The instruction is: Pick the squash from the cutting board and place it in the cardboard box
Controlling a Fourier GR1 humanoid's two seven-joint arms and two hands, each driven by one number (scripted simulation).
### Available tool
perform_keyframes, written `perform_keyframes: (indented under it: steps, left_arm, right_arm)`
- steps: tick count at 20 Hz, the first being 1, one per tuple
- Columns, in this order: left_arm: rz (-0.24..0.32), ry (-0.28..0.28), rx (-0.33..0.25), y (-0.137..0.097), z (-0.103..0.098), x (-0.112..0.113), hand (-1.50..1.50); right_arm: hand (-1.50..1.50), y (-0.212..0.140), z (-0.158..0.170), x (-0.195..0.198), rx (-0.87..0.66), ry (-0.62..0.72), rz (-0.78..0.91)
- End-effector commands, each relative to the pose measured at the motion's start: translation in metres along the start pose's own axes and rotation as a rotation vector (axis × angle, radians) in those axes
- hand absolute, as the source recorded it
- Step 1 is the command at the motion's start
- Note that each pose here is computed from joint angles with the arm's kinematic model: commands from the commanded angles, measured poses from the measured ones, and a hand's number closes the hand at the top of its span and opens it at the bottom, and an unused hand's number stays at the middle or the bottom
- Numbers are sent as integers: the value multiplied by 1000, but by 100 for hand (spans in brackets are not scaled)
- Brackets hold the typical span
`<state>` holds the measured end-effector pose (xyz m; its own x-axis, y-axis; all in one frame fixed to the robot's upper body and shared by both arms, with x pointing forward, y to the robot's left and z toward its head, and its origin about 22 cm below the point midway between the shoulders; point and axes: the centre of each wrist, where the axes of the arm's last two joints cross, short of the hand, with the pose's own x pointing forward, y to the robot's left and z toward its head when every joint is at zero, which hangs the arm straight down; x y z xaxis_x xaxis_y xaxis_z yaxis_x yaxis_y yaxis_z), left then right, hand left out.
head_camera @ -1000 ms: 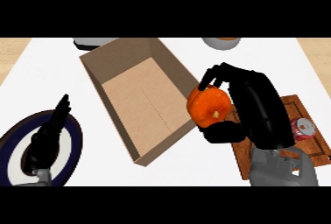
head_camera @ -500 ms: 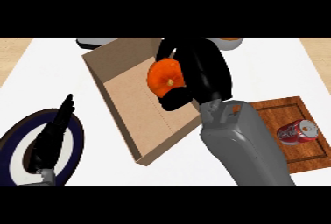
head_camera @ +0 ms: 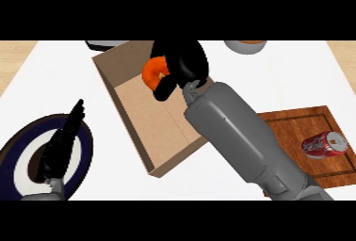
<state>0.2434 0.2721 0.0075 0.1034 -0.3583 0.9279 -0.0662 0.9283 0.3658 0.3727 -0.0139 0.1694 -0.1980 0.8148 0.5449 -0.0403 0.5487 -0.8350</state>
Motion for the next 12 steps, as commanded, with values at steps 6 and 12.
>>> perform_keyframes:
  steps: [6, 12]
  left_arm:
    - [-11, -3, -47, 16, 3, 10, 0]
    - [-32, -32, -36, 5, -13, 12, 0]
  right_arm:
    - [-150, 41, -25, -35, 34, 164, -42]
    - [-150, 45, -27, -30, -18, 125, -152]
